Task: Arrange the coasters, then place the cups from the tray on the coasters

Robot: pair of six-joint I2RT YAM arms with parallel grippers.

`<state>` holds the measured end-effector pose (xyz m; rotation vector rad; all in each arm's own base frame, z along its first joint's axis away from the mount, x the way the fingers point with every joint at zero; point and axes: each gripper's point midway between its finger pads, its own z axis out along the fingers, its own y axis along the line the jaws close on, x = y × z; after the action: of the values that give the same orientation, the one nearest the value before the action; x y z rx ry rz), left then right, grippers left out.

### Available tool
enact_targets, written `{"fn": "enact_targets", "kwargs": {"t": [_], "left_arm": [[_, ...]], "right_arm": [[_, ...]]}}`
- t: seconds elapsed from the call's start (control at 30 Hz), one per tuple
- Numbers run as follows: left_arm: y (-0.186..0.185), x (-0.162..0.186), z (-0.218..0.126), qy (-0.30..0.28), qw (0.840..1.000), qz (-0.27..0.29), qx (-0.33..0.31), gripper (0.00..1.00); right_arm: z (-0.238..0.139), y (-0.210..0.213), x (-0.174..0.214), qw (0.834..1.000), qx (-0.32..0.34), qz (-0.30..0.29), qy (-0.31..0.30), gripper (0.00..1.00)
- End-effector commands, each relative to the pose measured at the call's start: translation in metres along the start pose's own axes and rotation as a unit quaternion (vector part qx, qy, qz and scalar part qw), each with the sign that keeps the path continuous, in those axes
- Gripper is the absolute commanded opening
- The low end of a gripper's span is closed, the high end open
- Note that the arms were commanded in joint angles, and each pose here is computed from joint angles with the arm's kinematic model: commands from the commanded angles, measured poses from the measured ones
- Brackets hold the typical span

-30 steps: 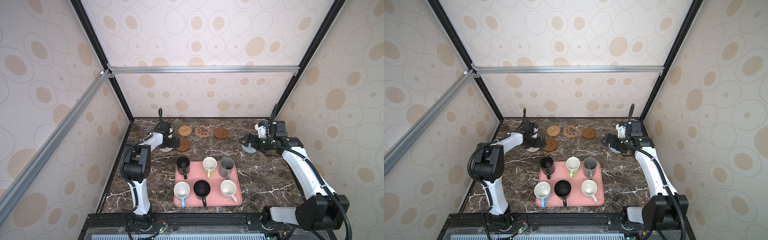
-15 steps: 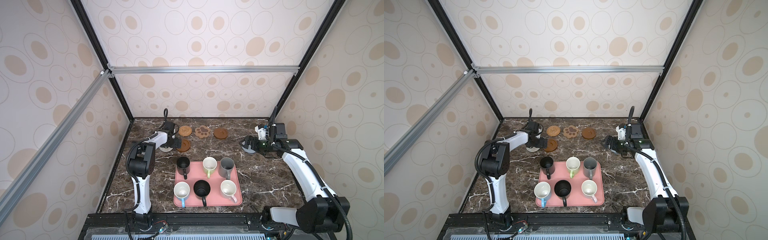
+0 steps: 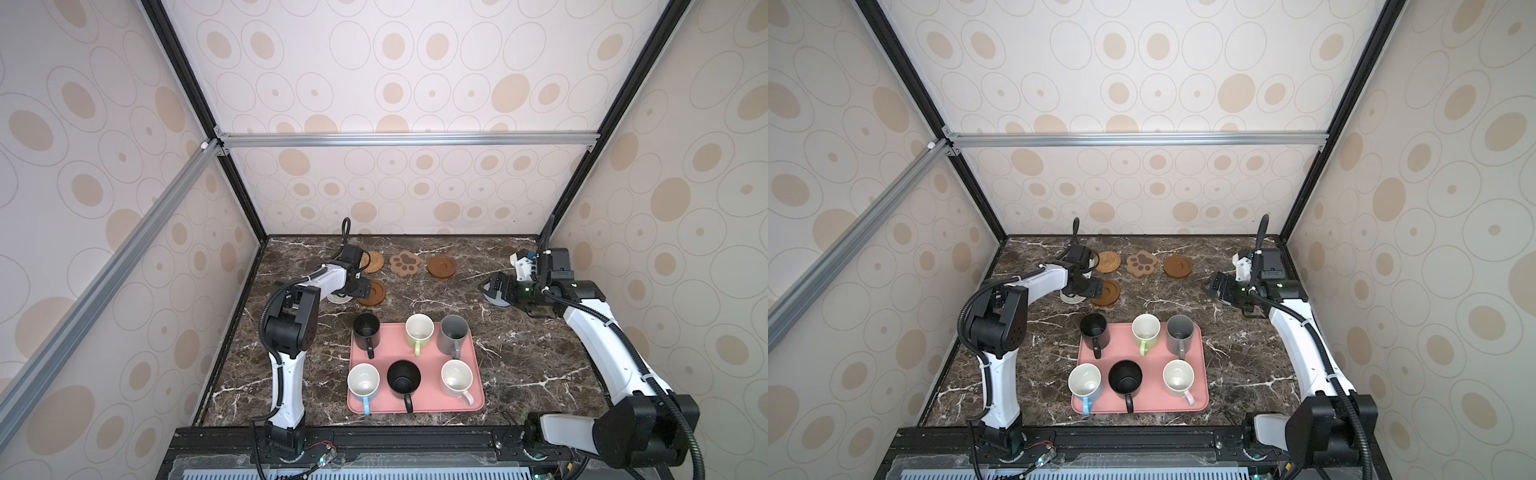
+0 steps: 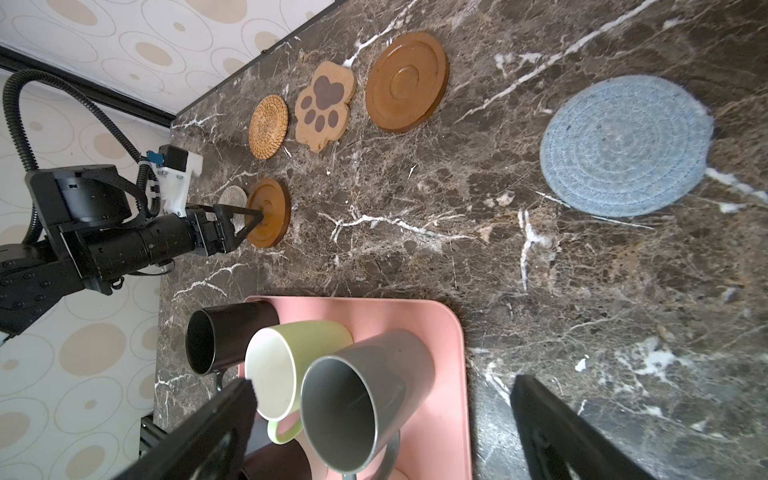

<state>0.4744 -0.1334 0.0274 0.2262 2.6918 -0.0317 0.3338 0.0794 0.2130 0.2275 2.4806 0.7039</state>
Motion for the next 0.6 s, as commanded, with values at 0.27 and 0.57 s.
{"fn": "enact_targets", "kwargs": {"t": [0.27, 0.57], "left_arm": [[-0.047, 0.034, 0.023, 0.050, 0.998, 0.004, 0.046, 0.87], [-0.074, 0.032, 0.021, 0.045, 0.995, -0.019, 0.083, 0.86]], "right_arm": [[-0.003, 0.001, 0.001, 1.000, -0.001, 0.000, -0.008, 1.00], [-0.003, 0.002, -0.001, 1.000, -0.003, -0.002, -0.010, 1.00]]}}
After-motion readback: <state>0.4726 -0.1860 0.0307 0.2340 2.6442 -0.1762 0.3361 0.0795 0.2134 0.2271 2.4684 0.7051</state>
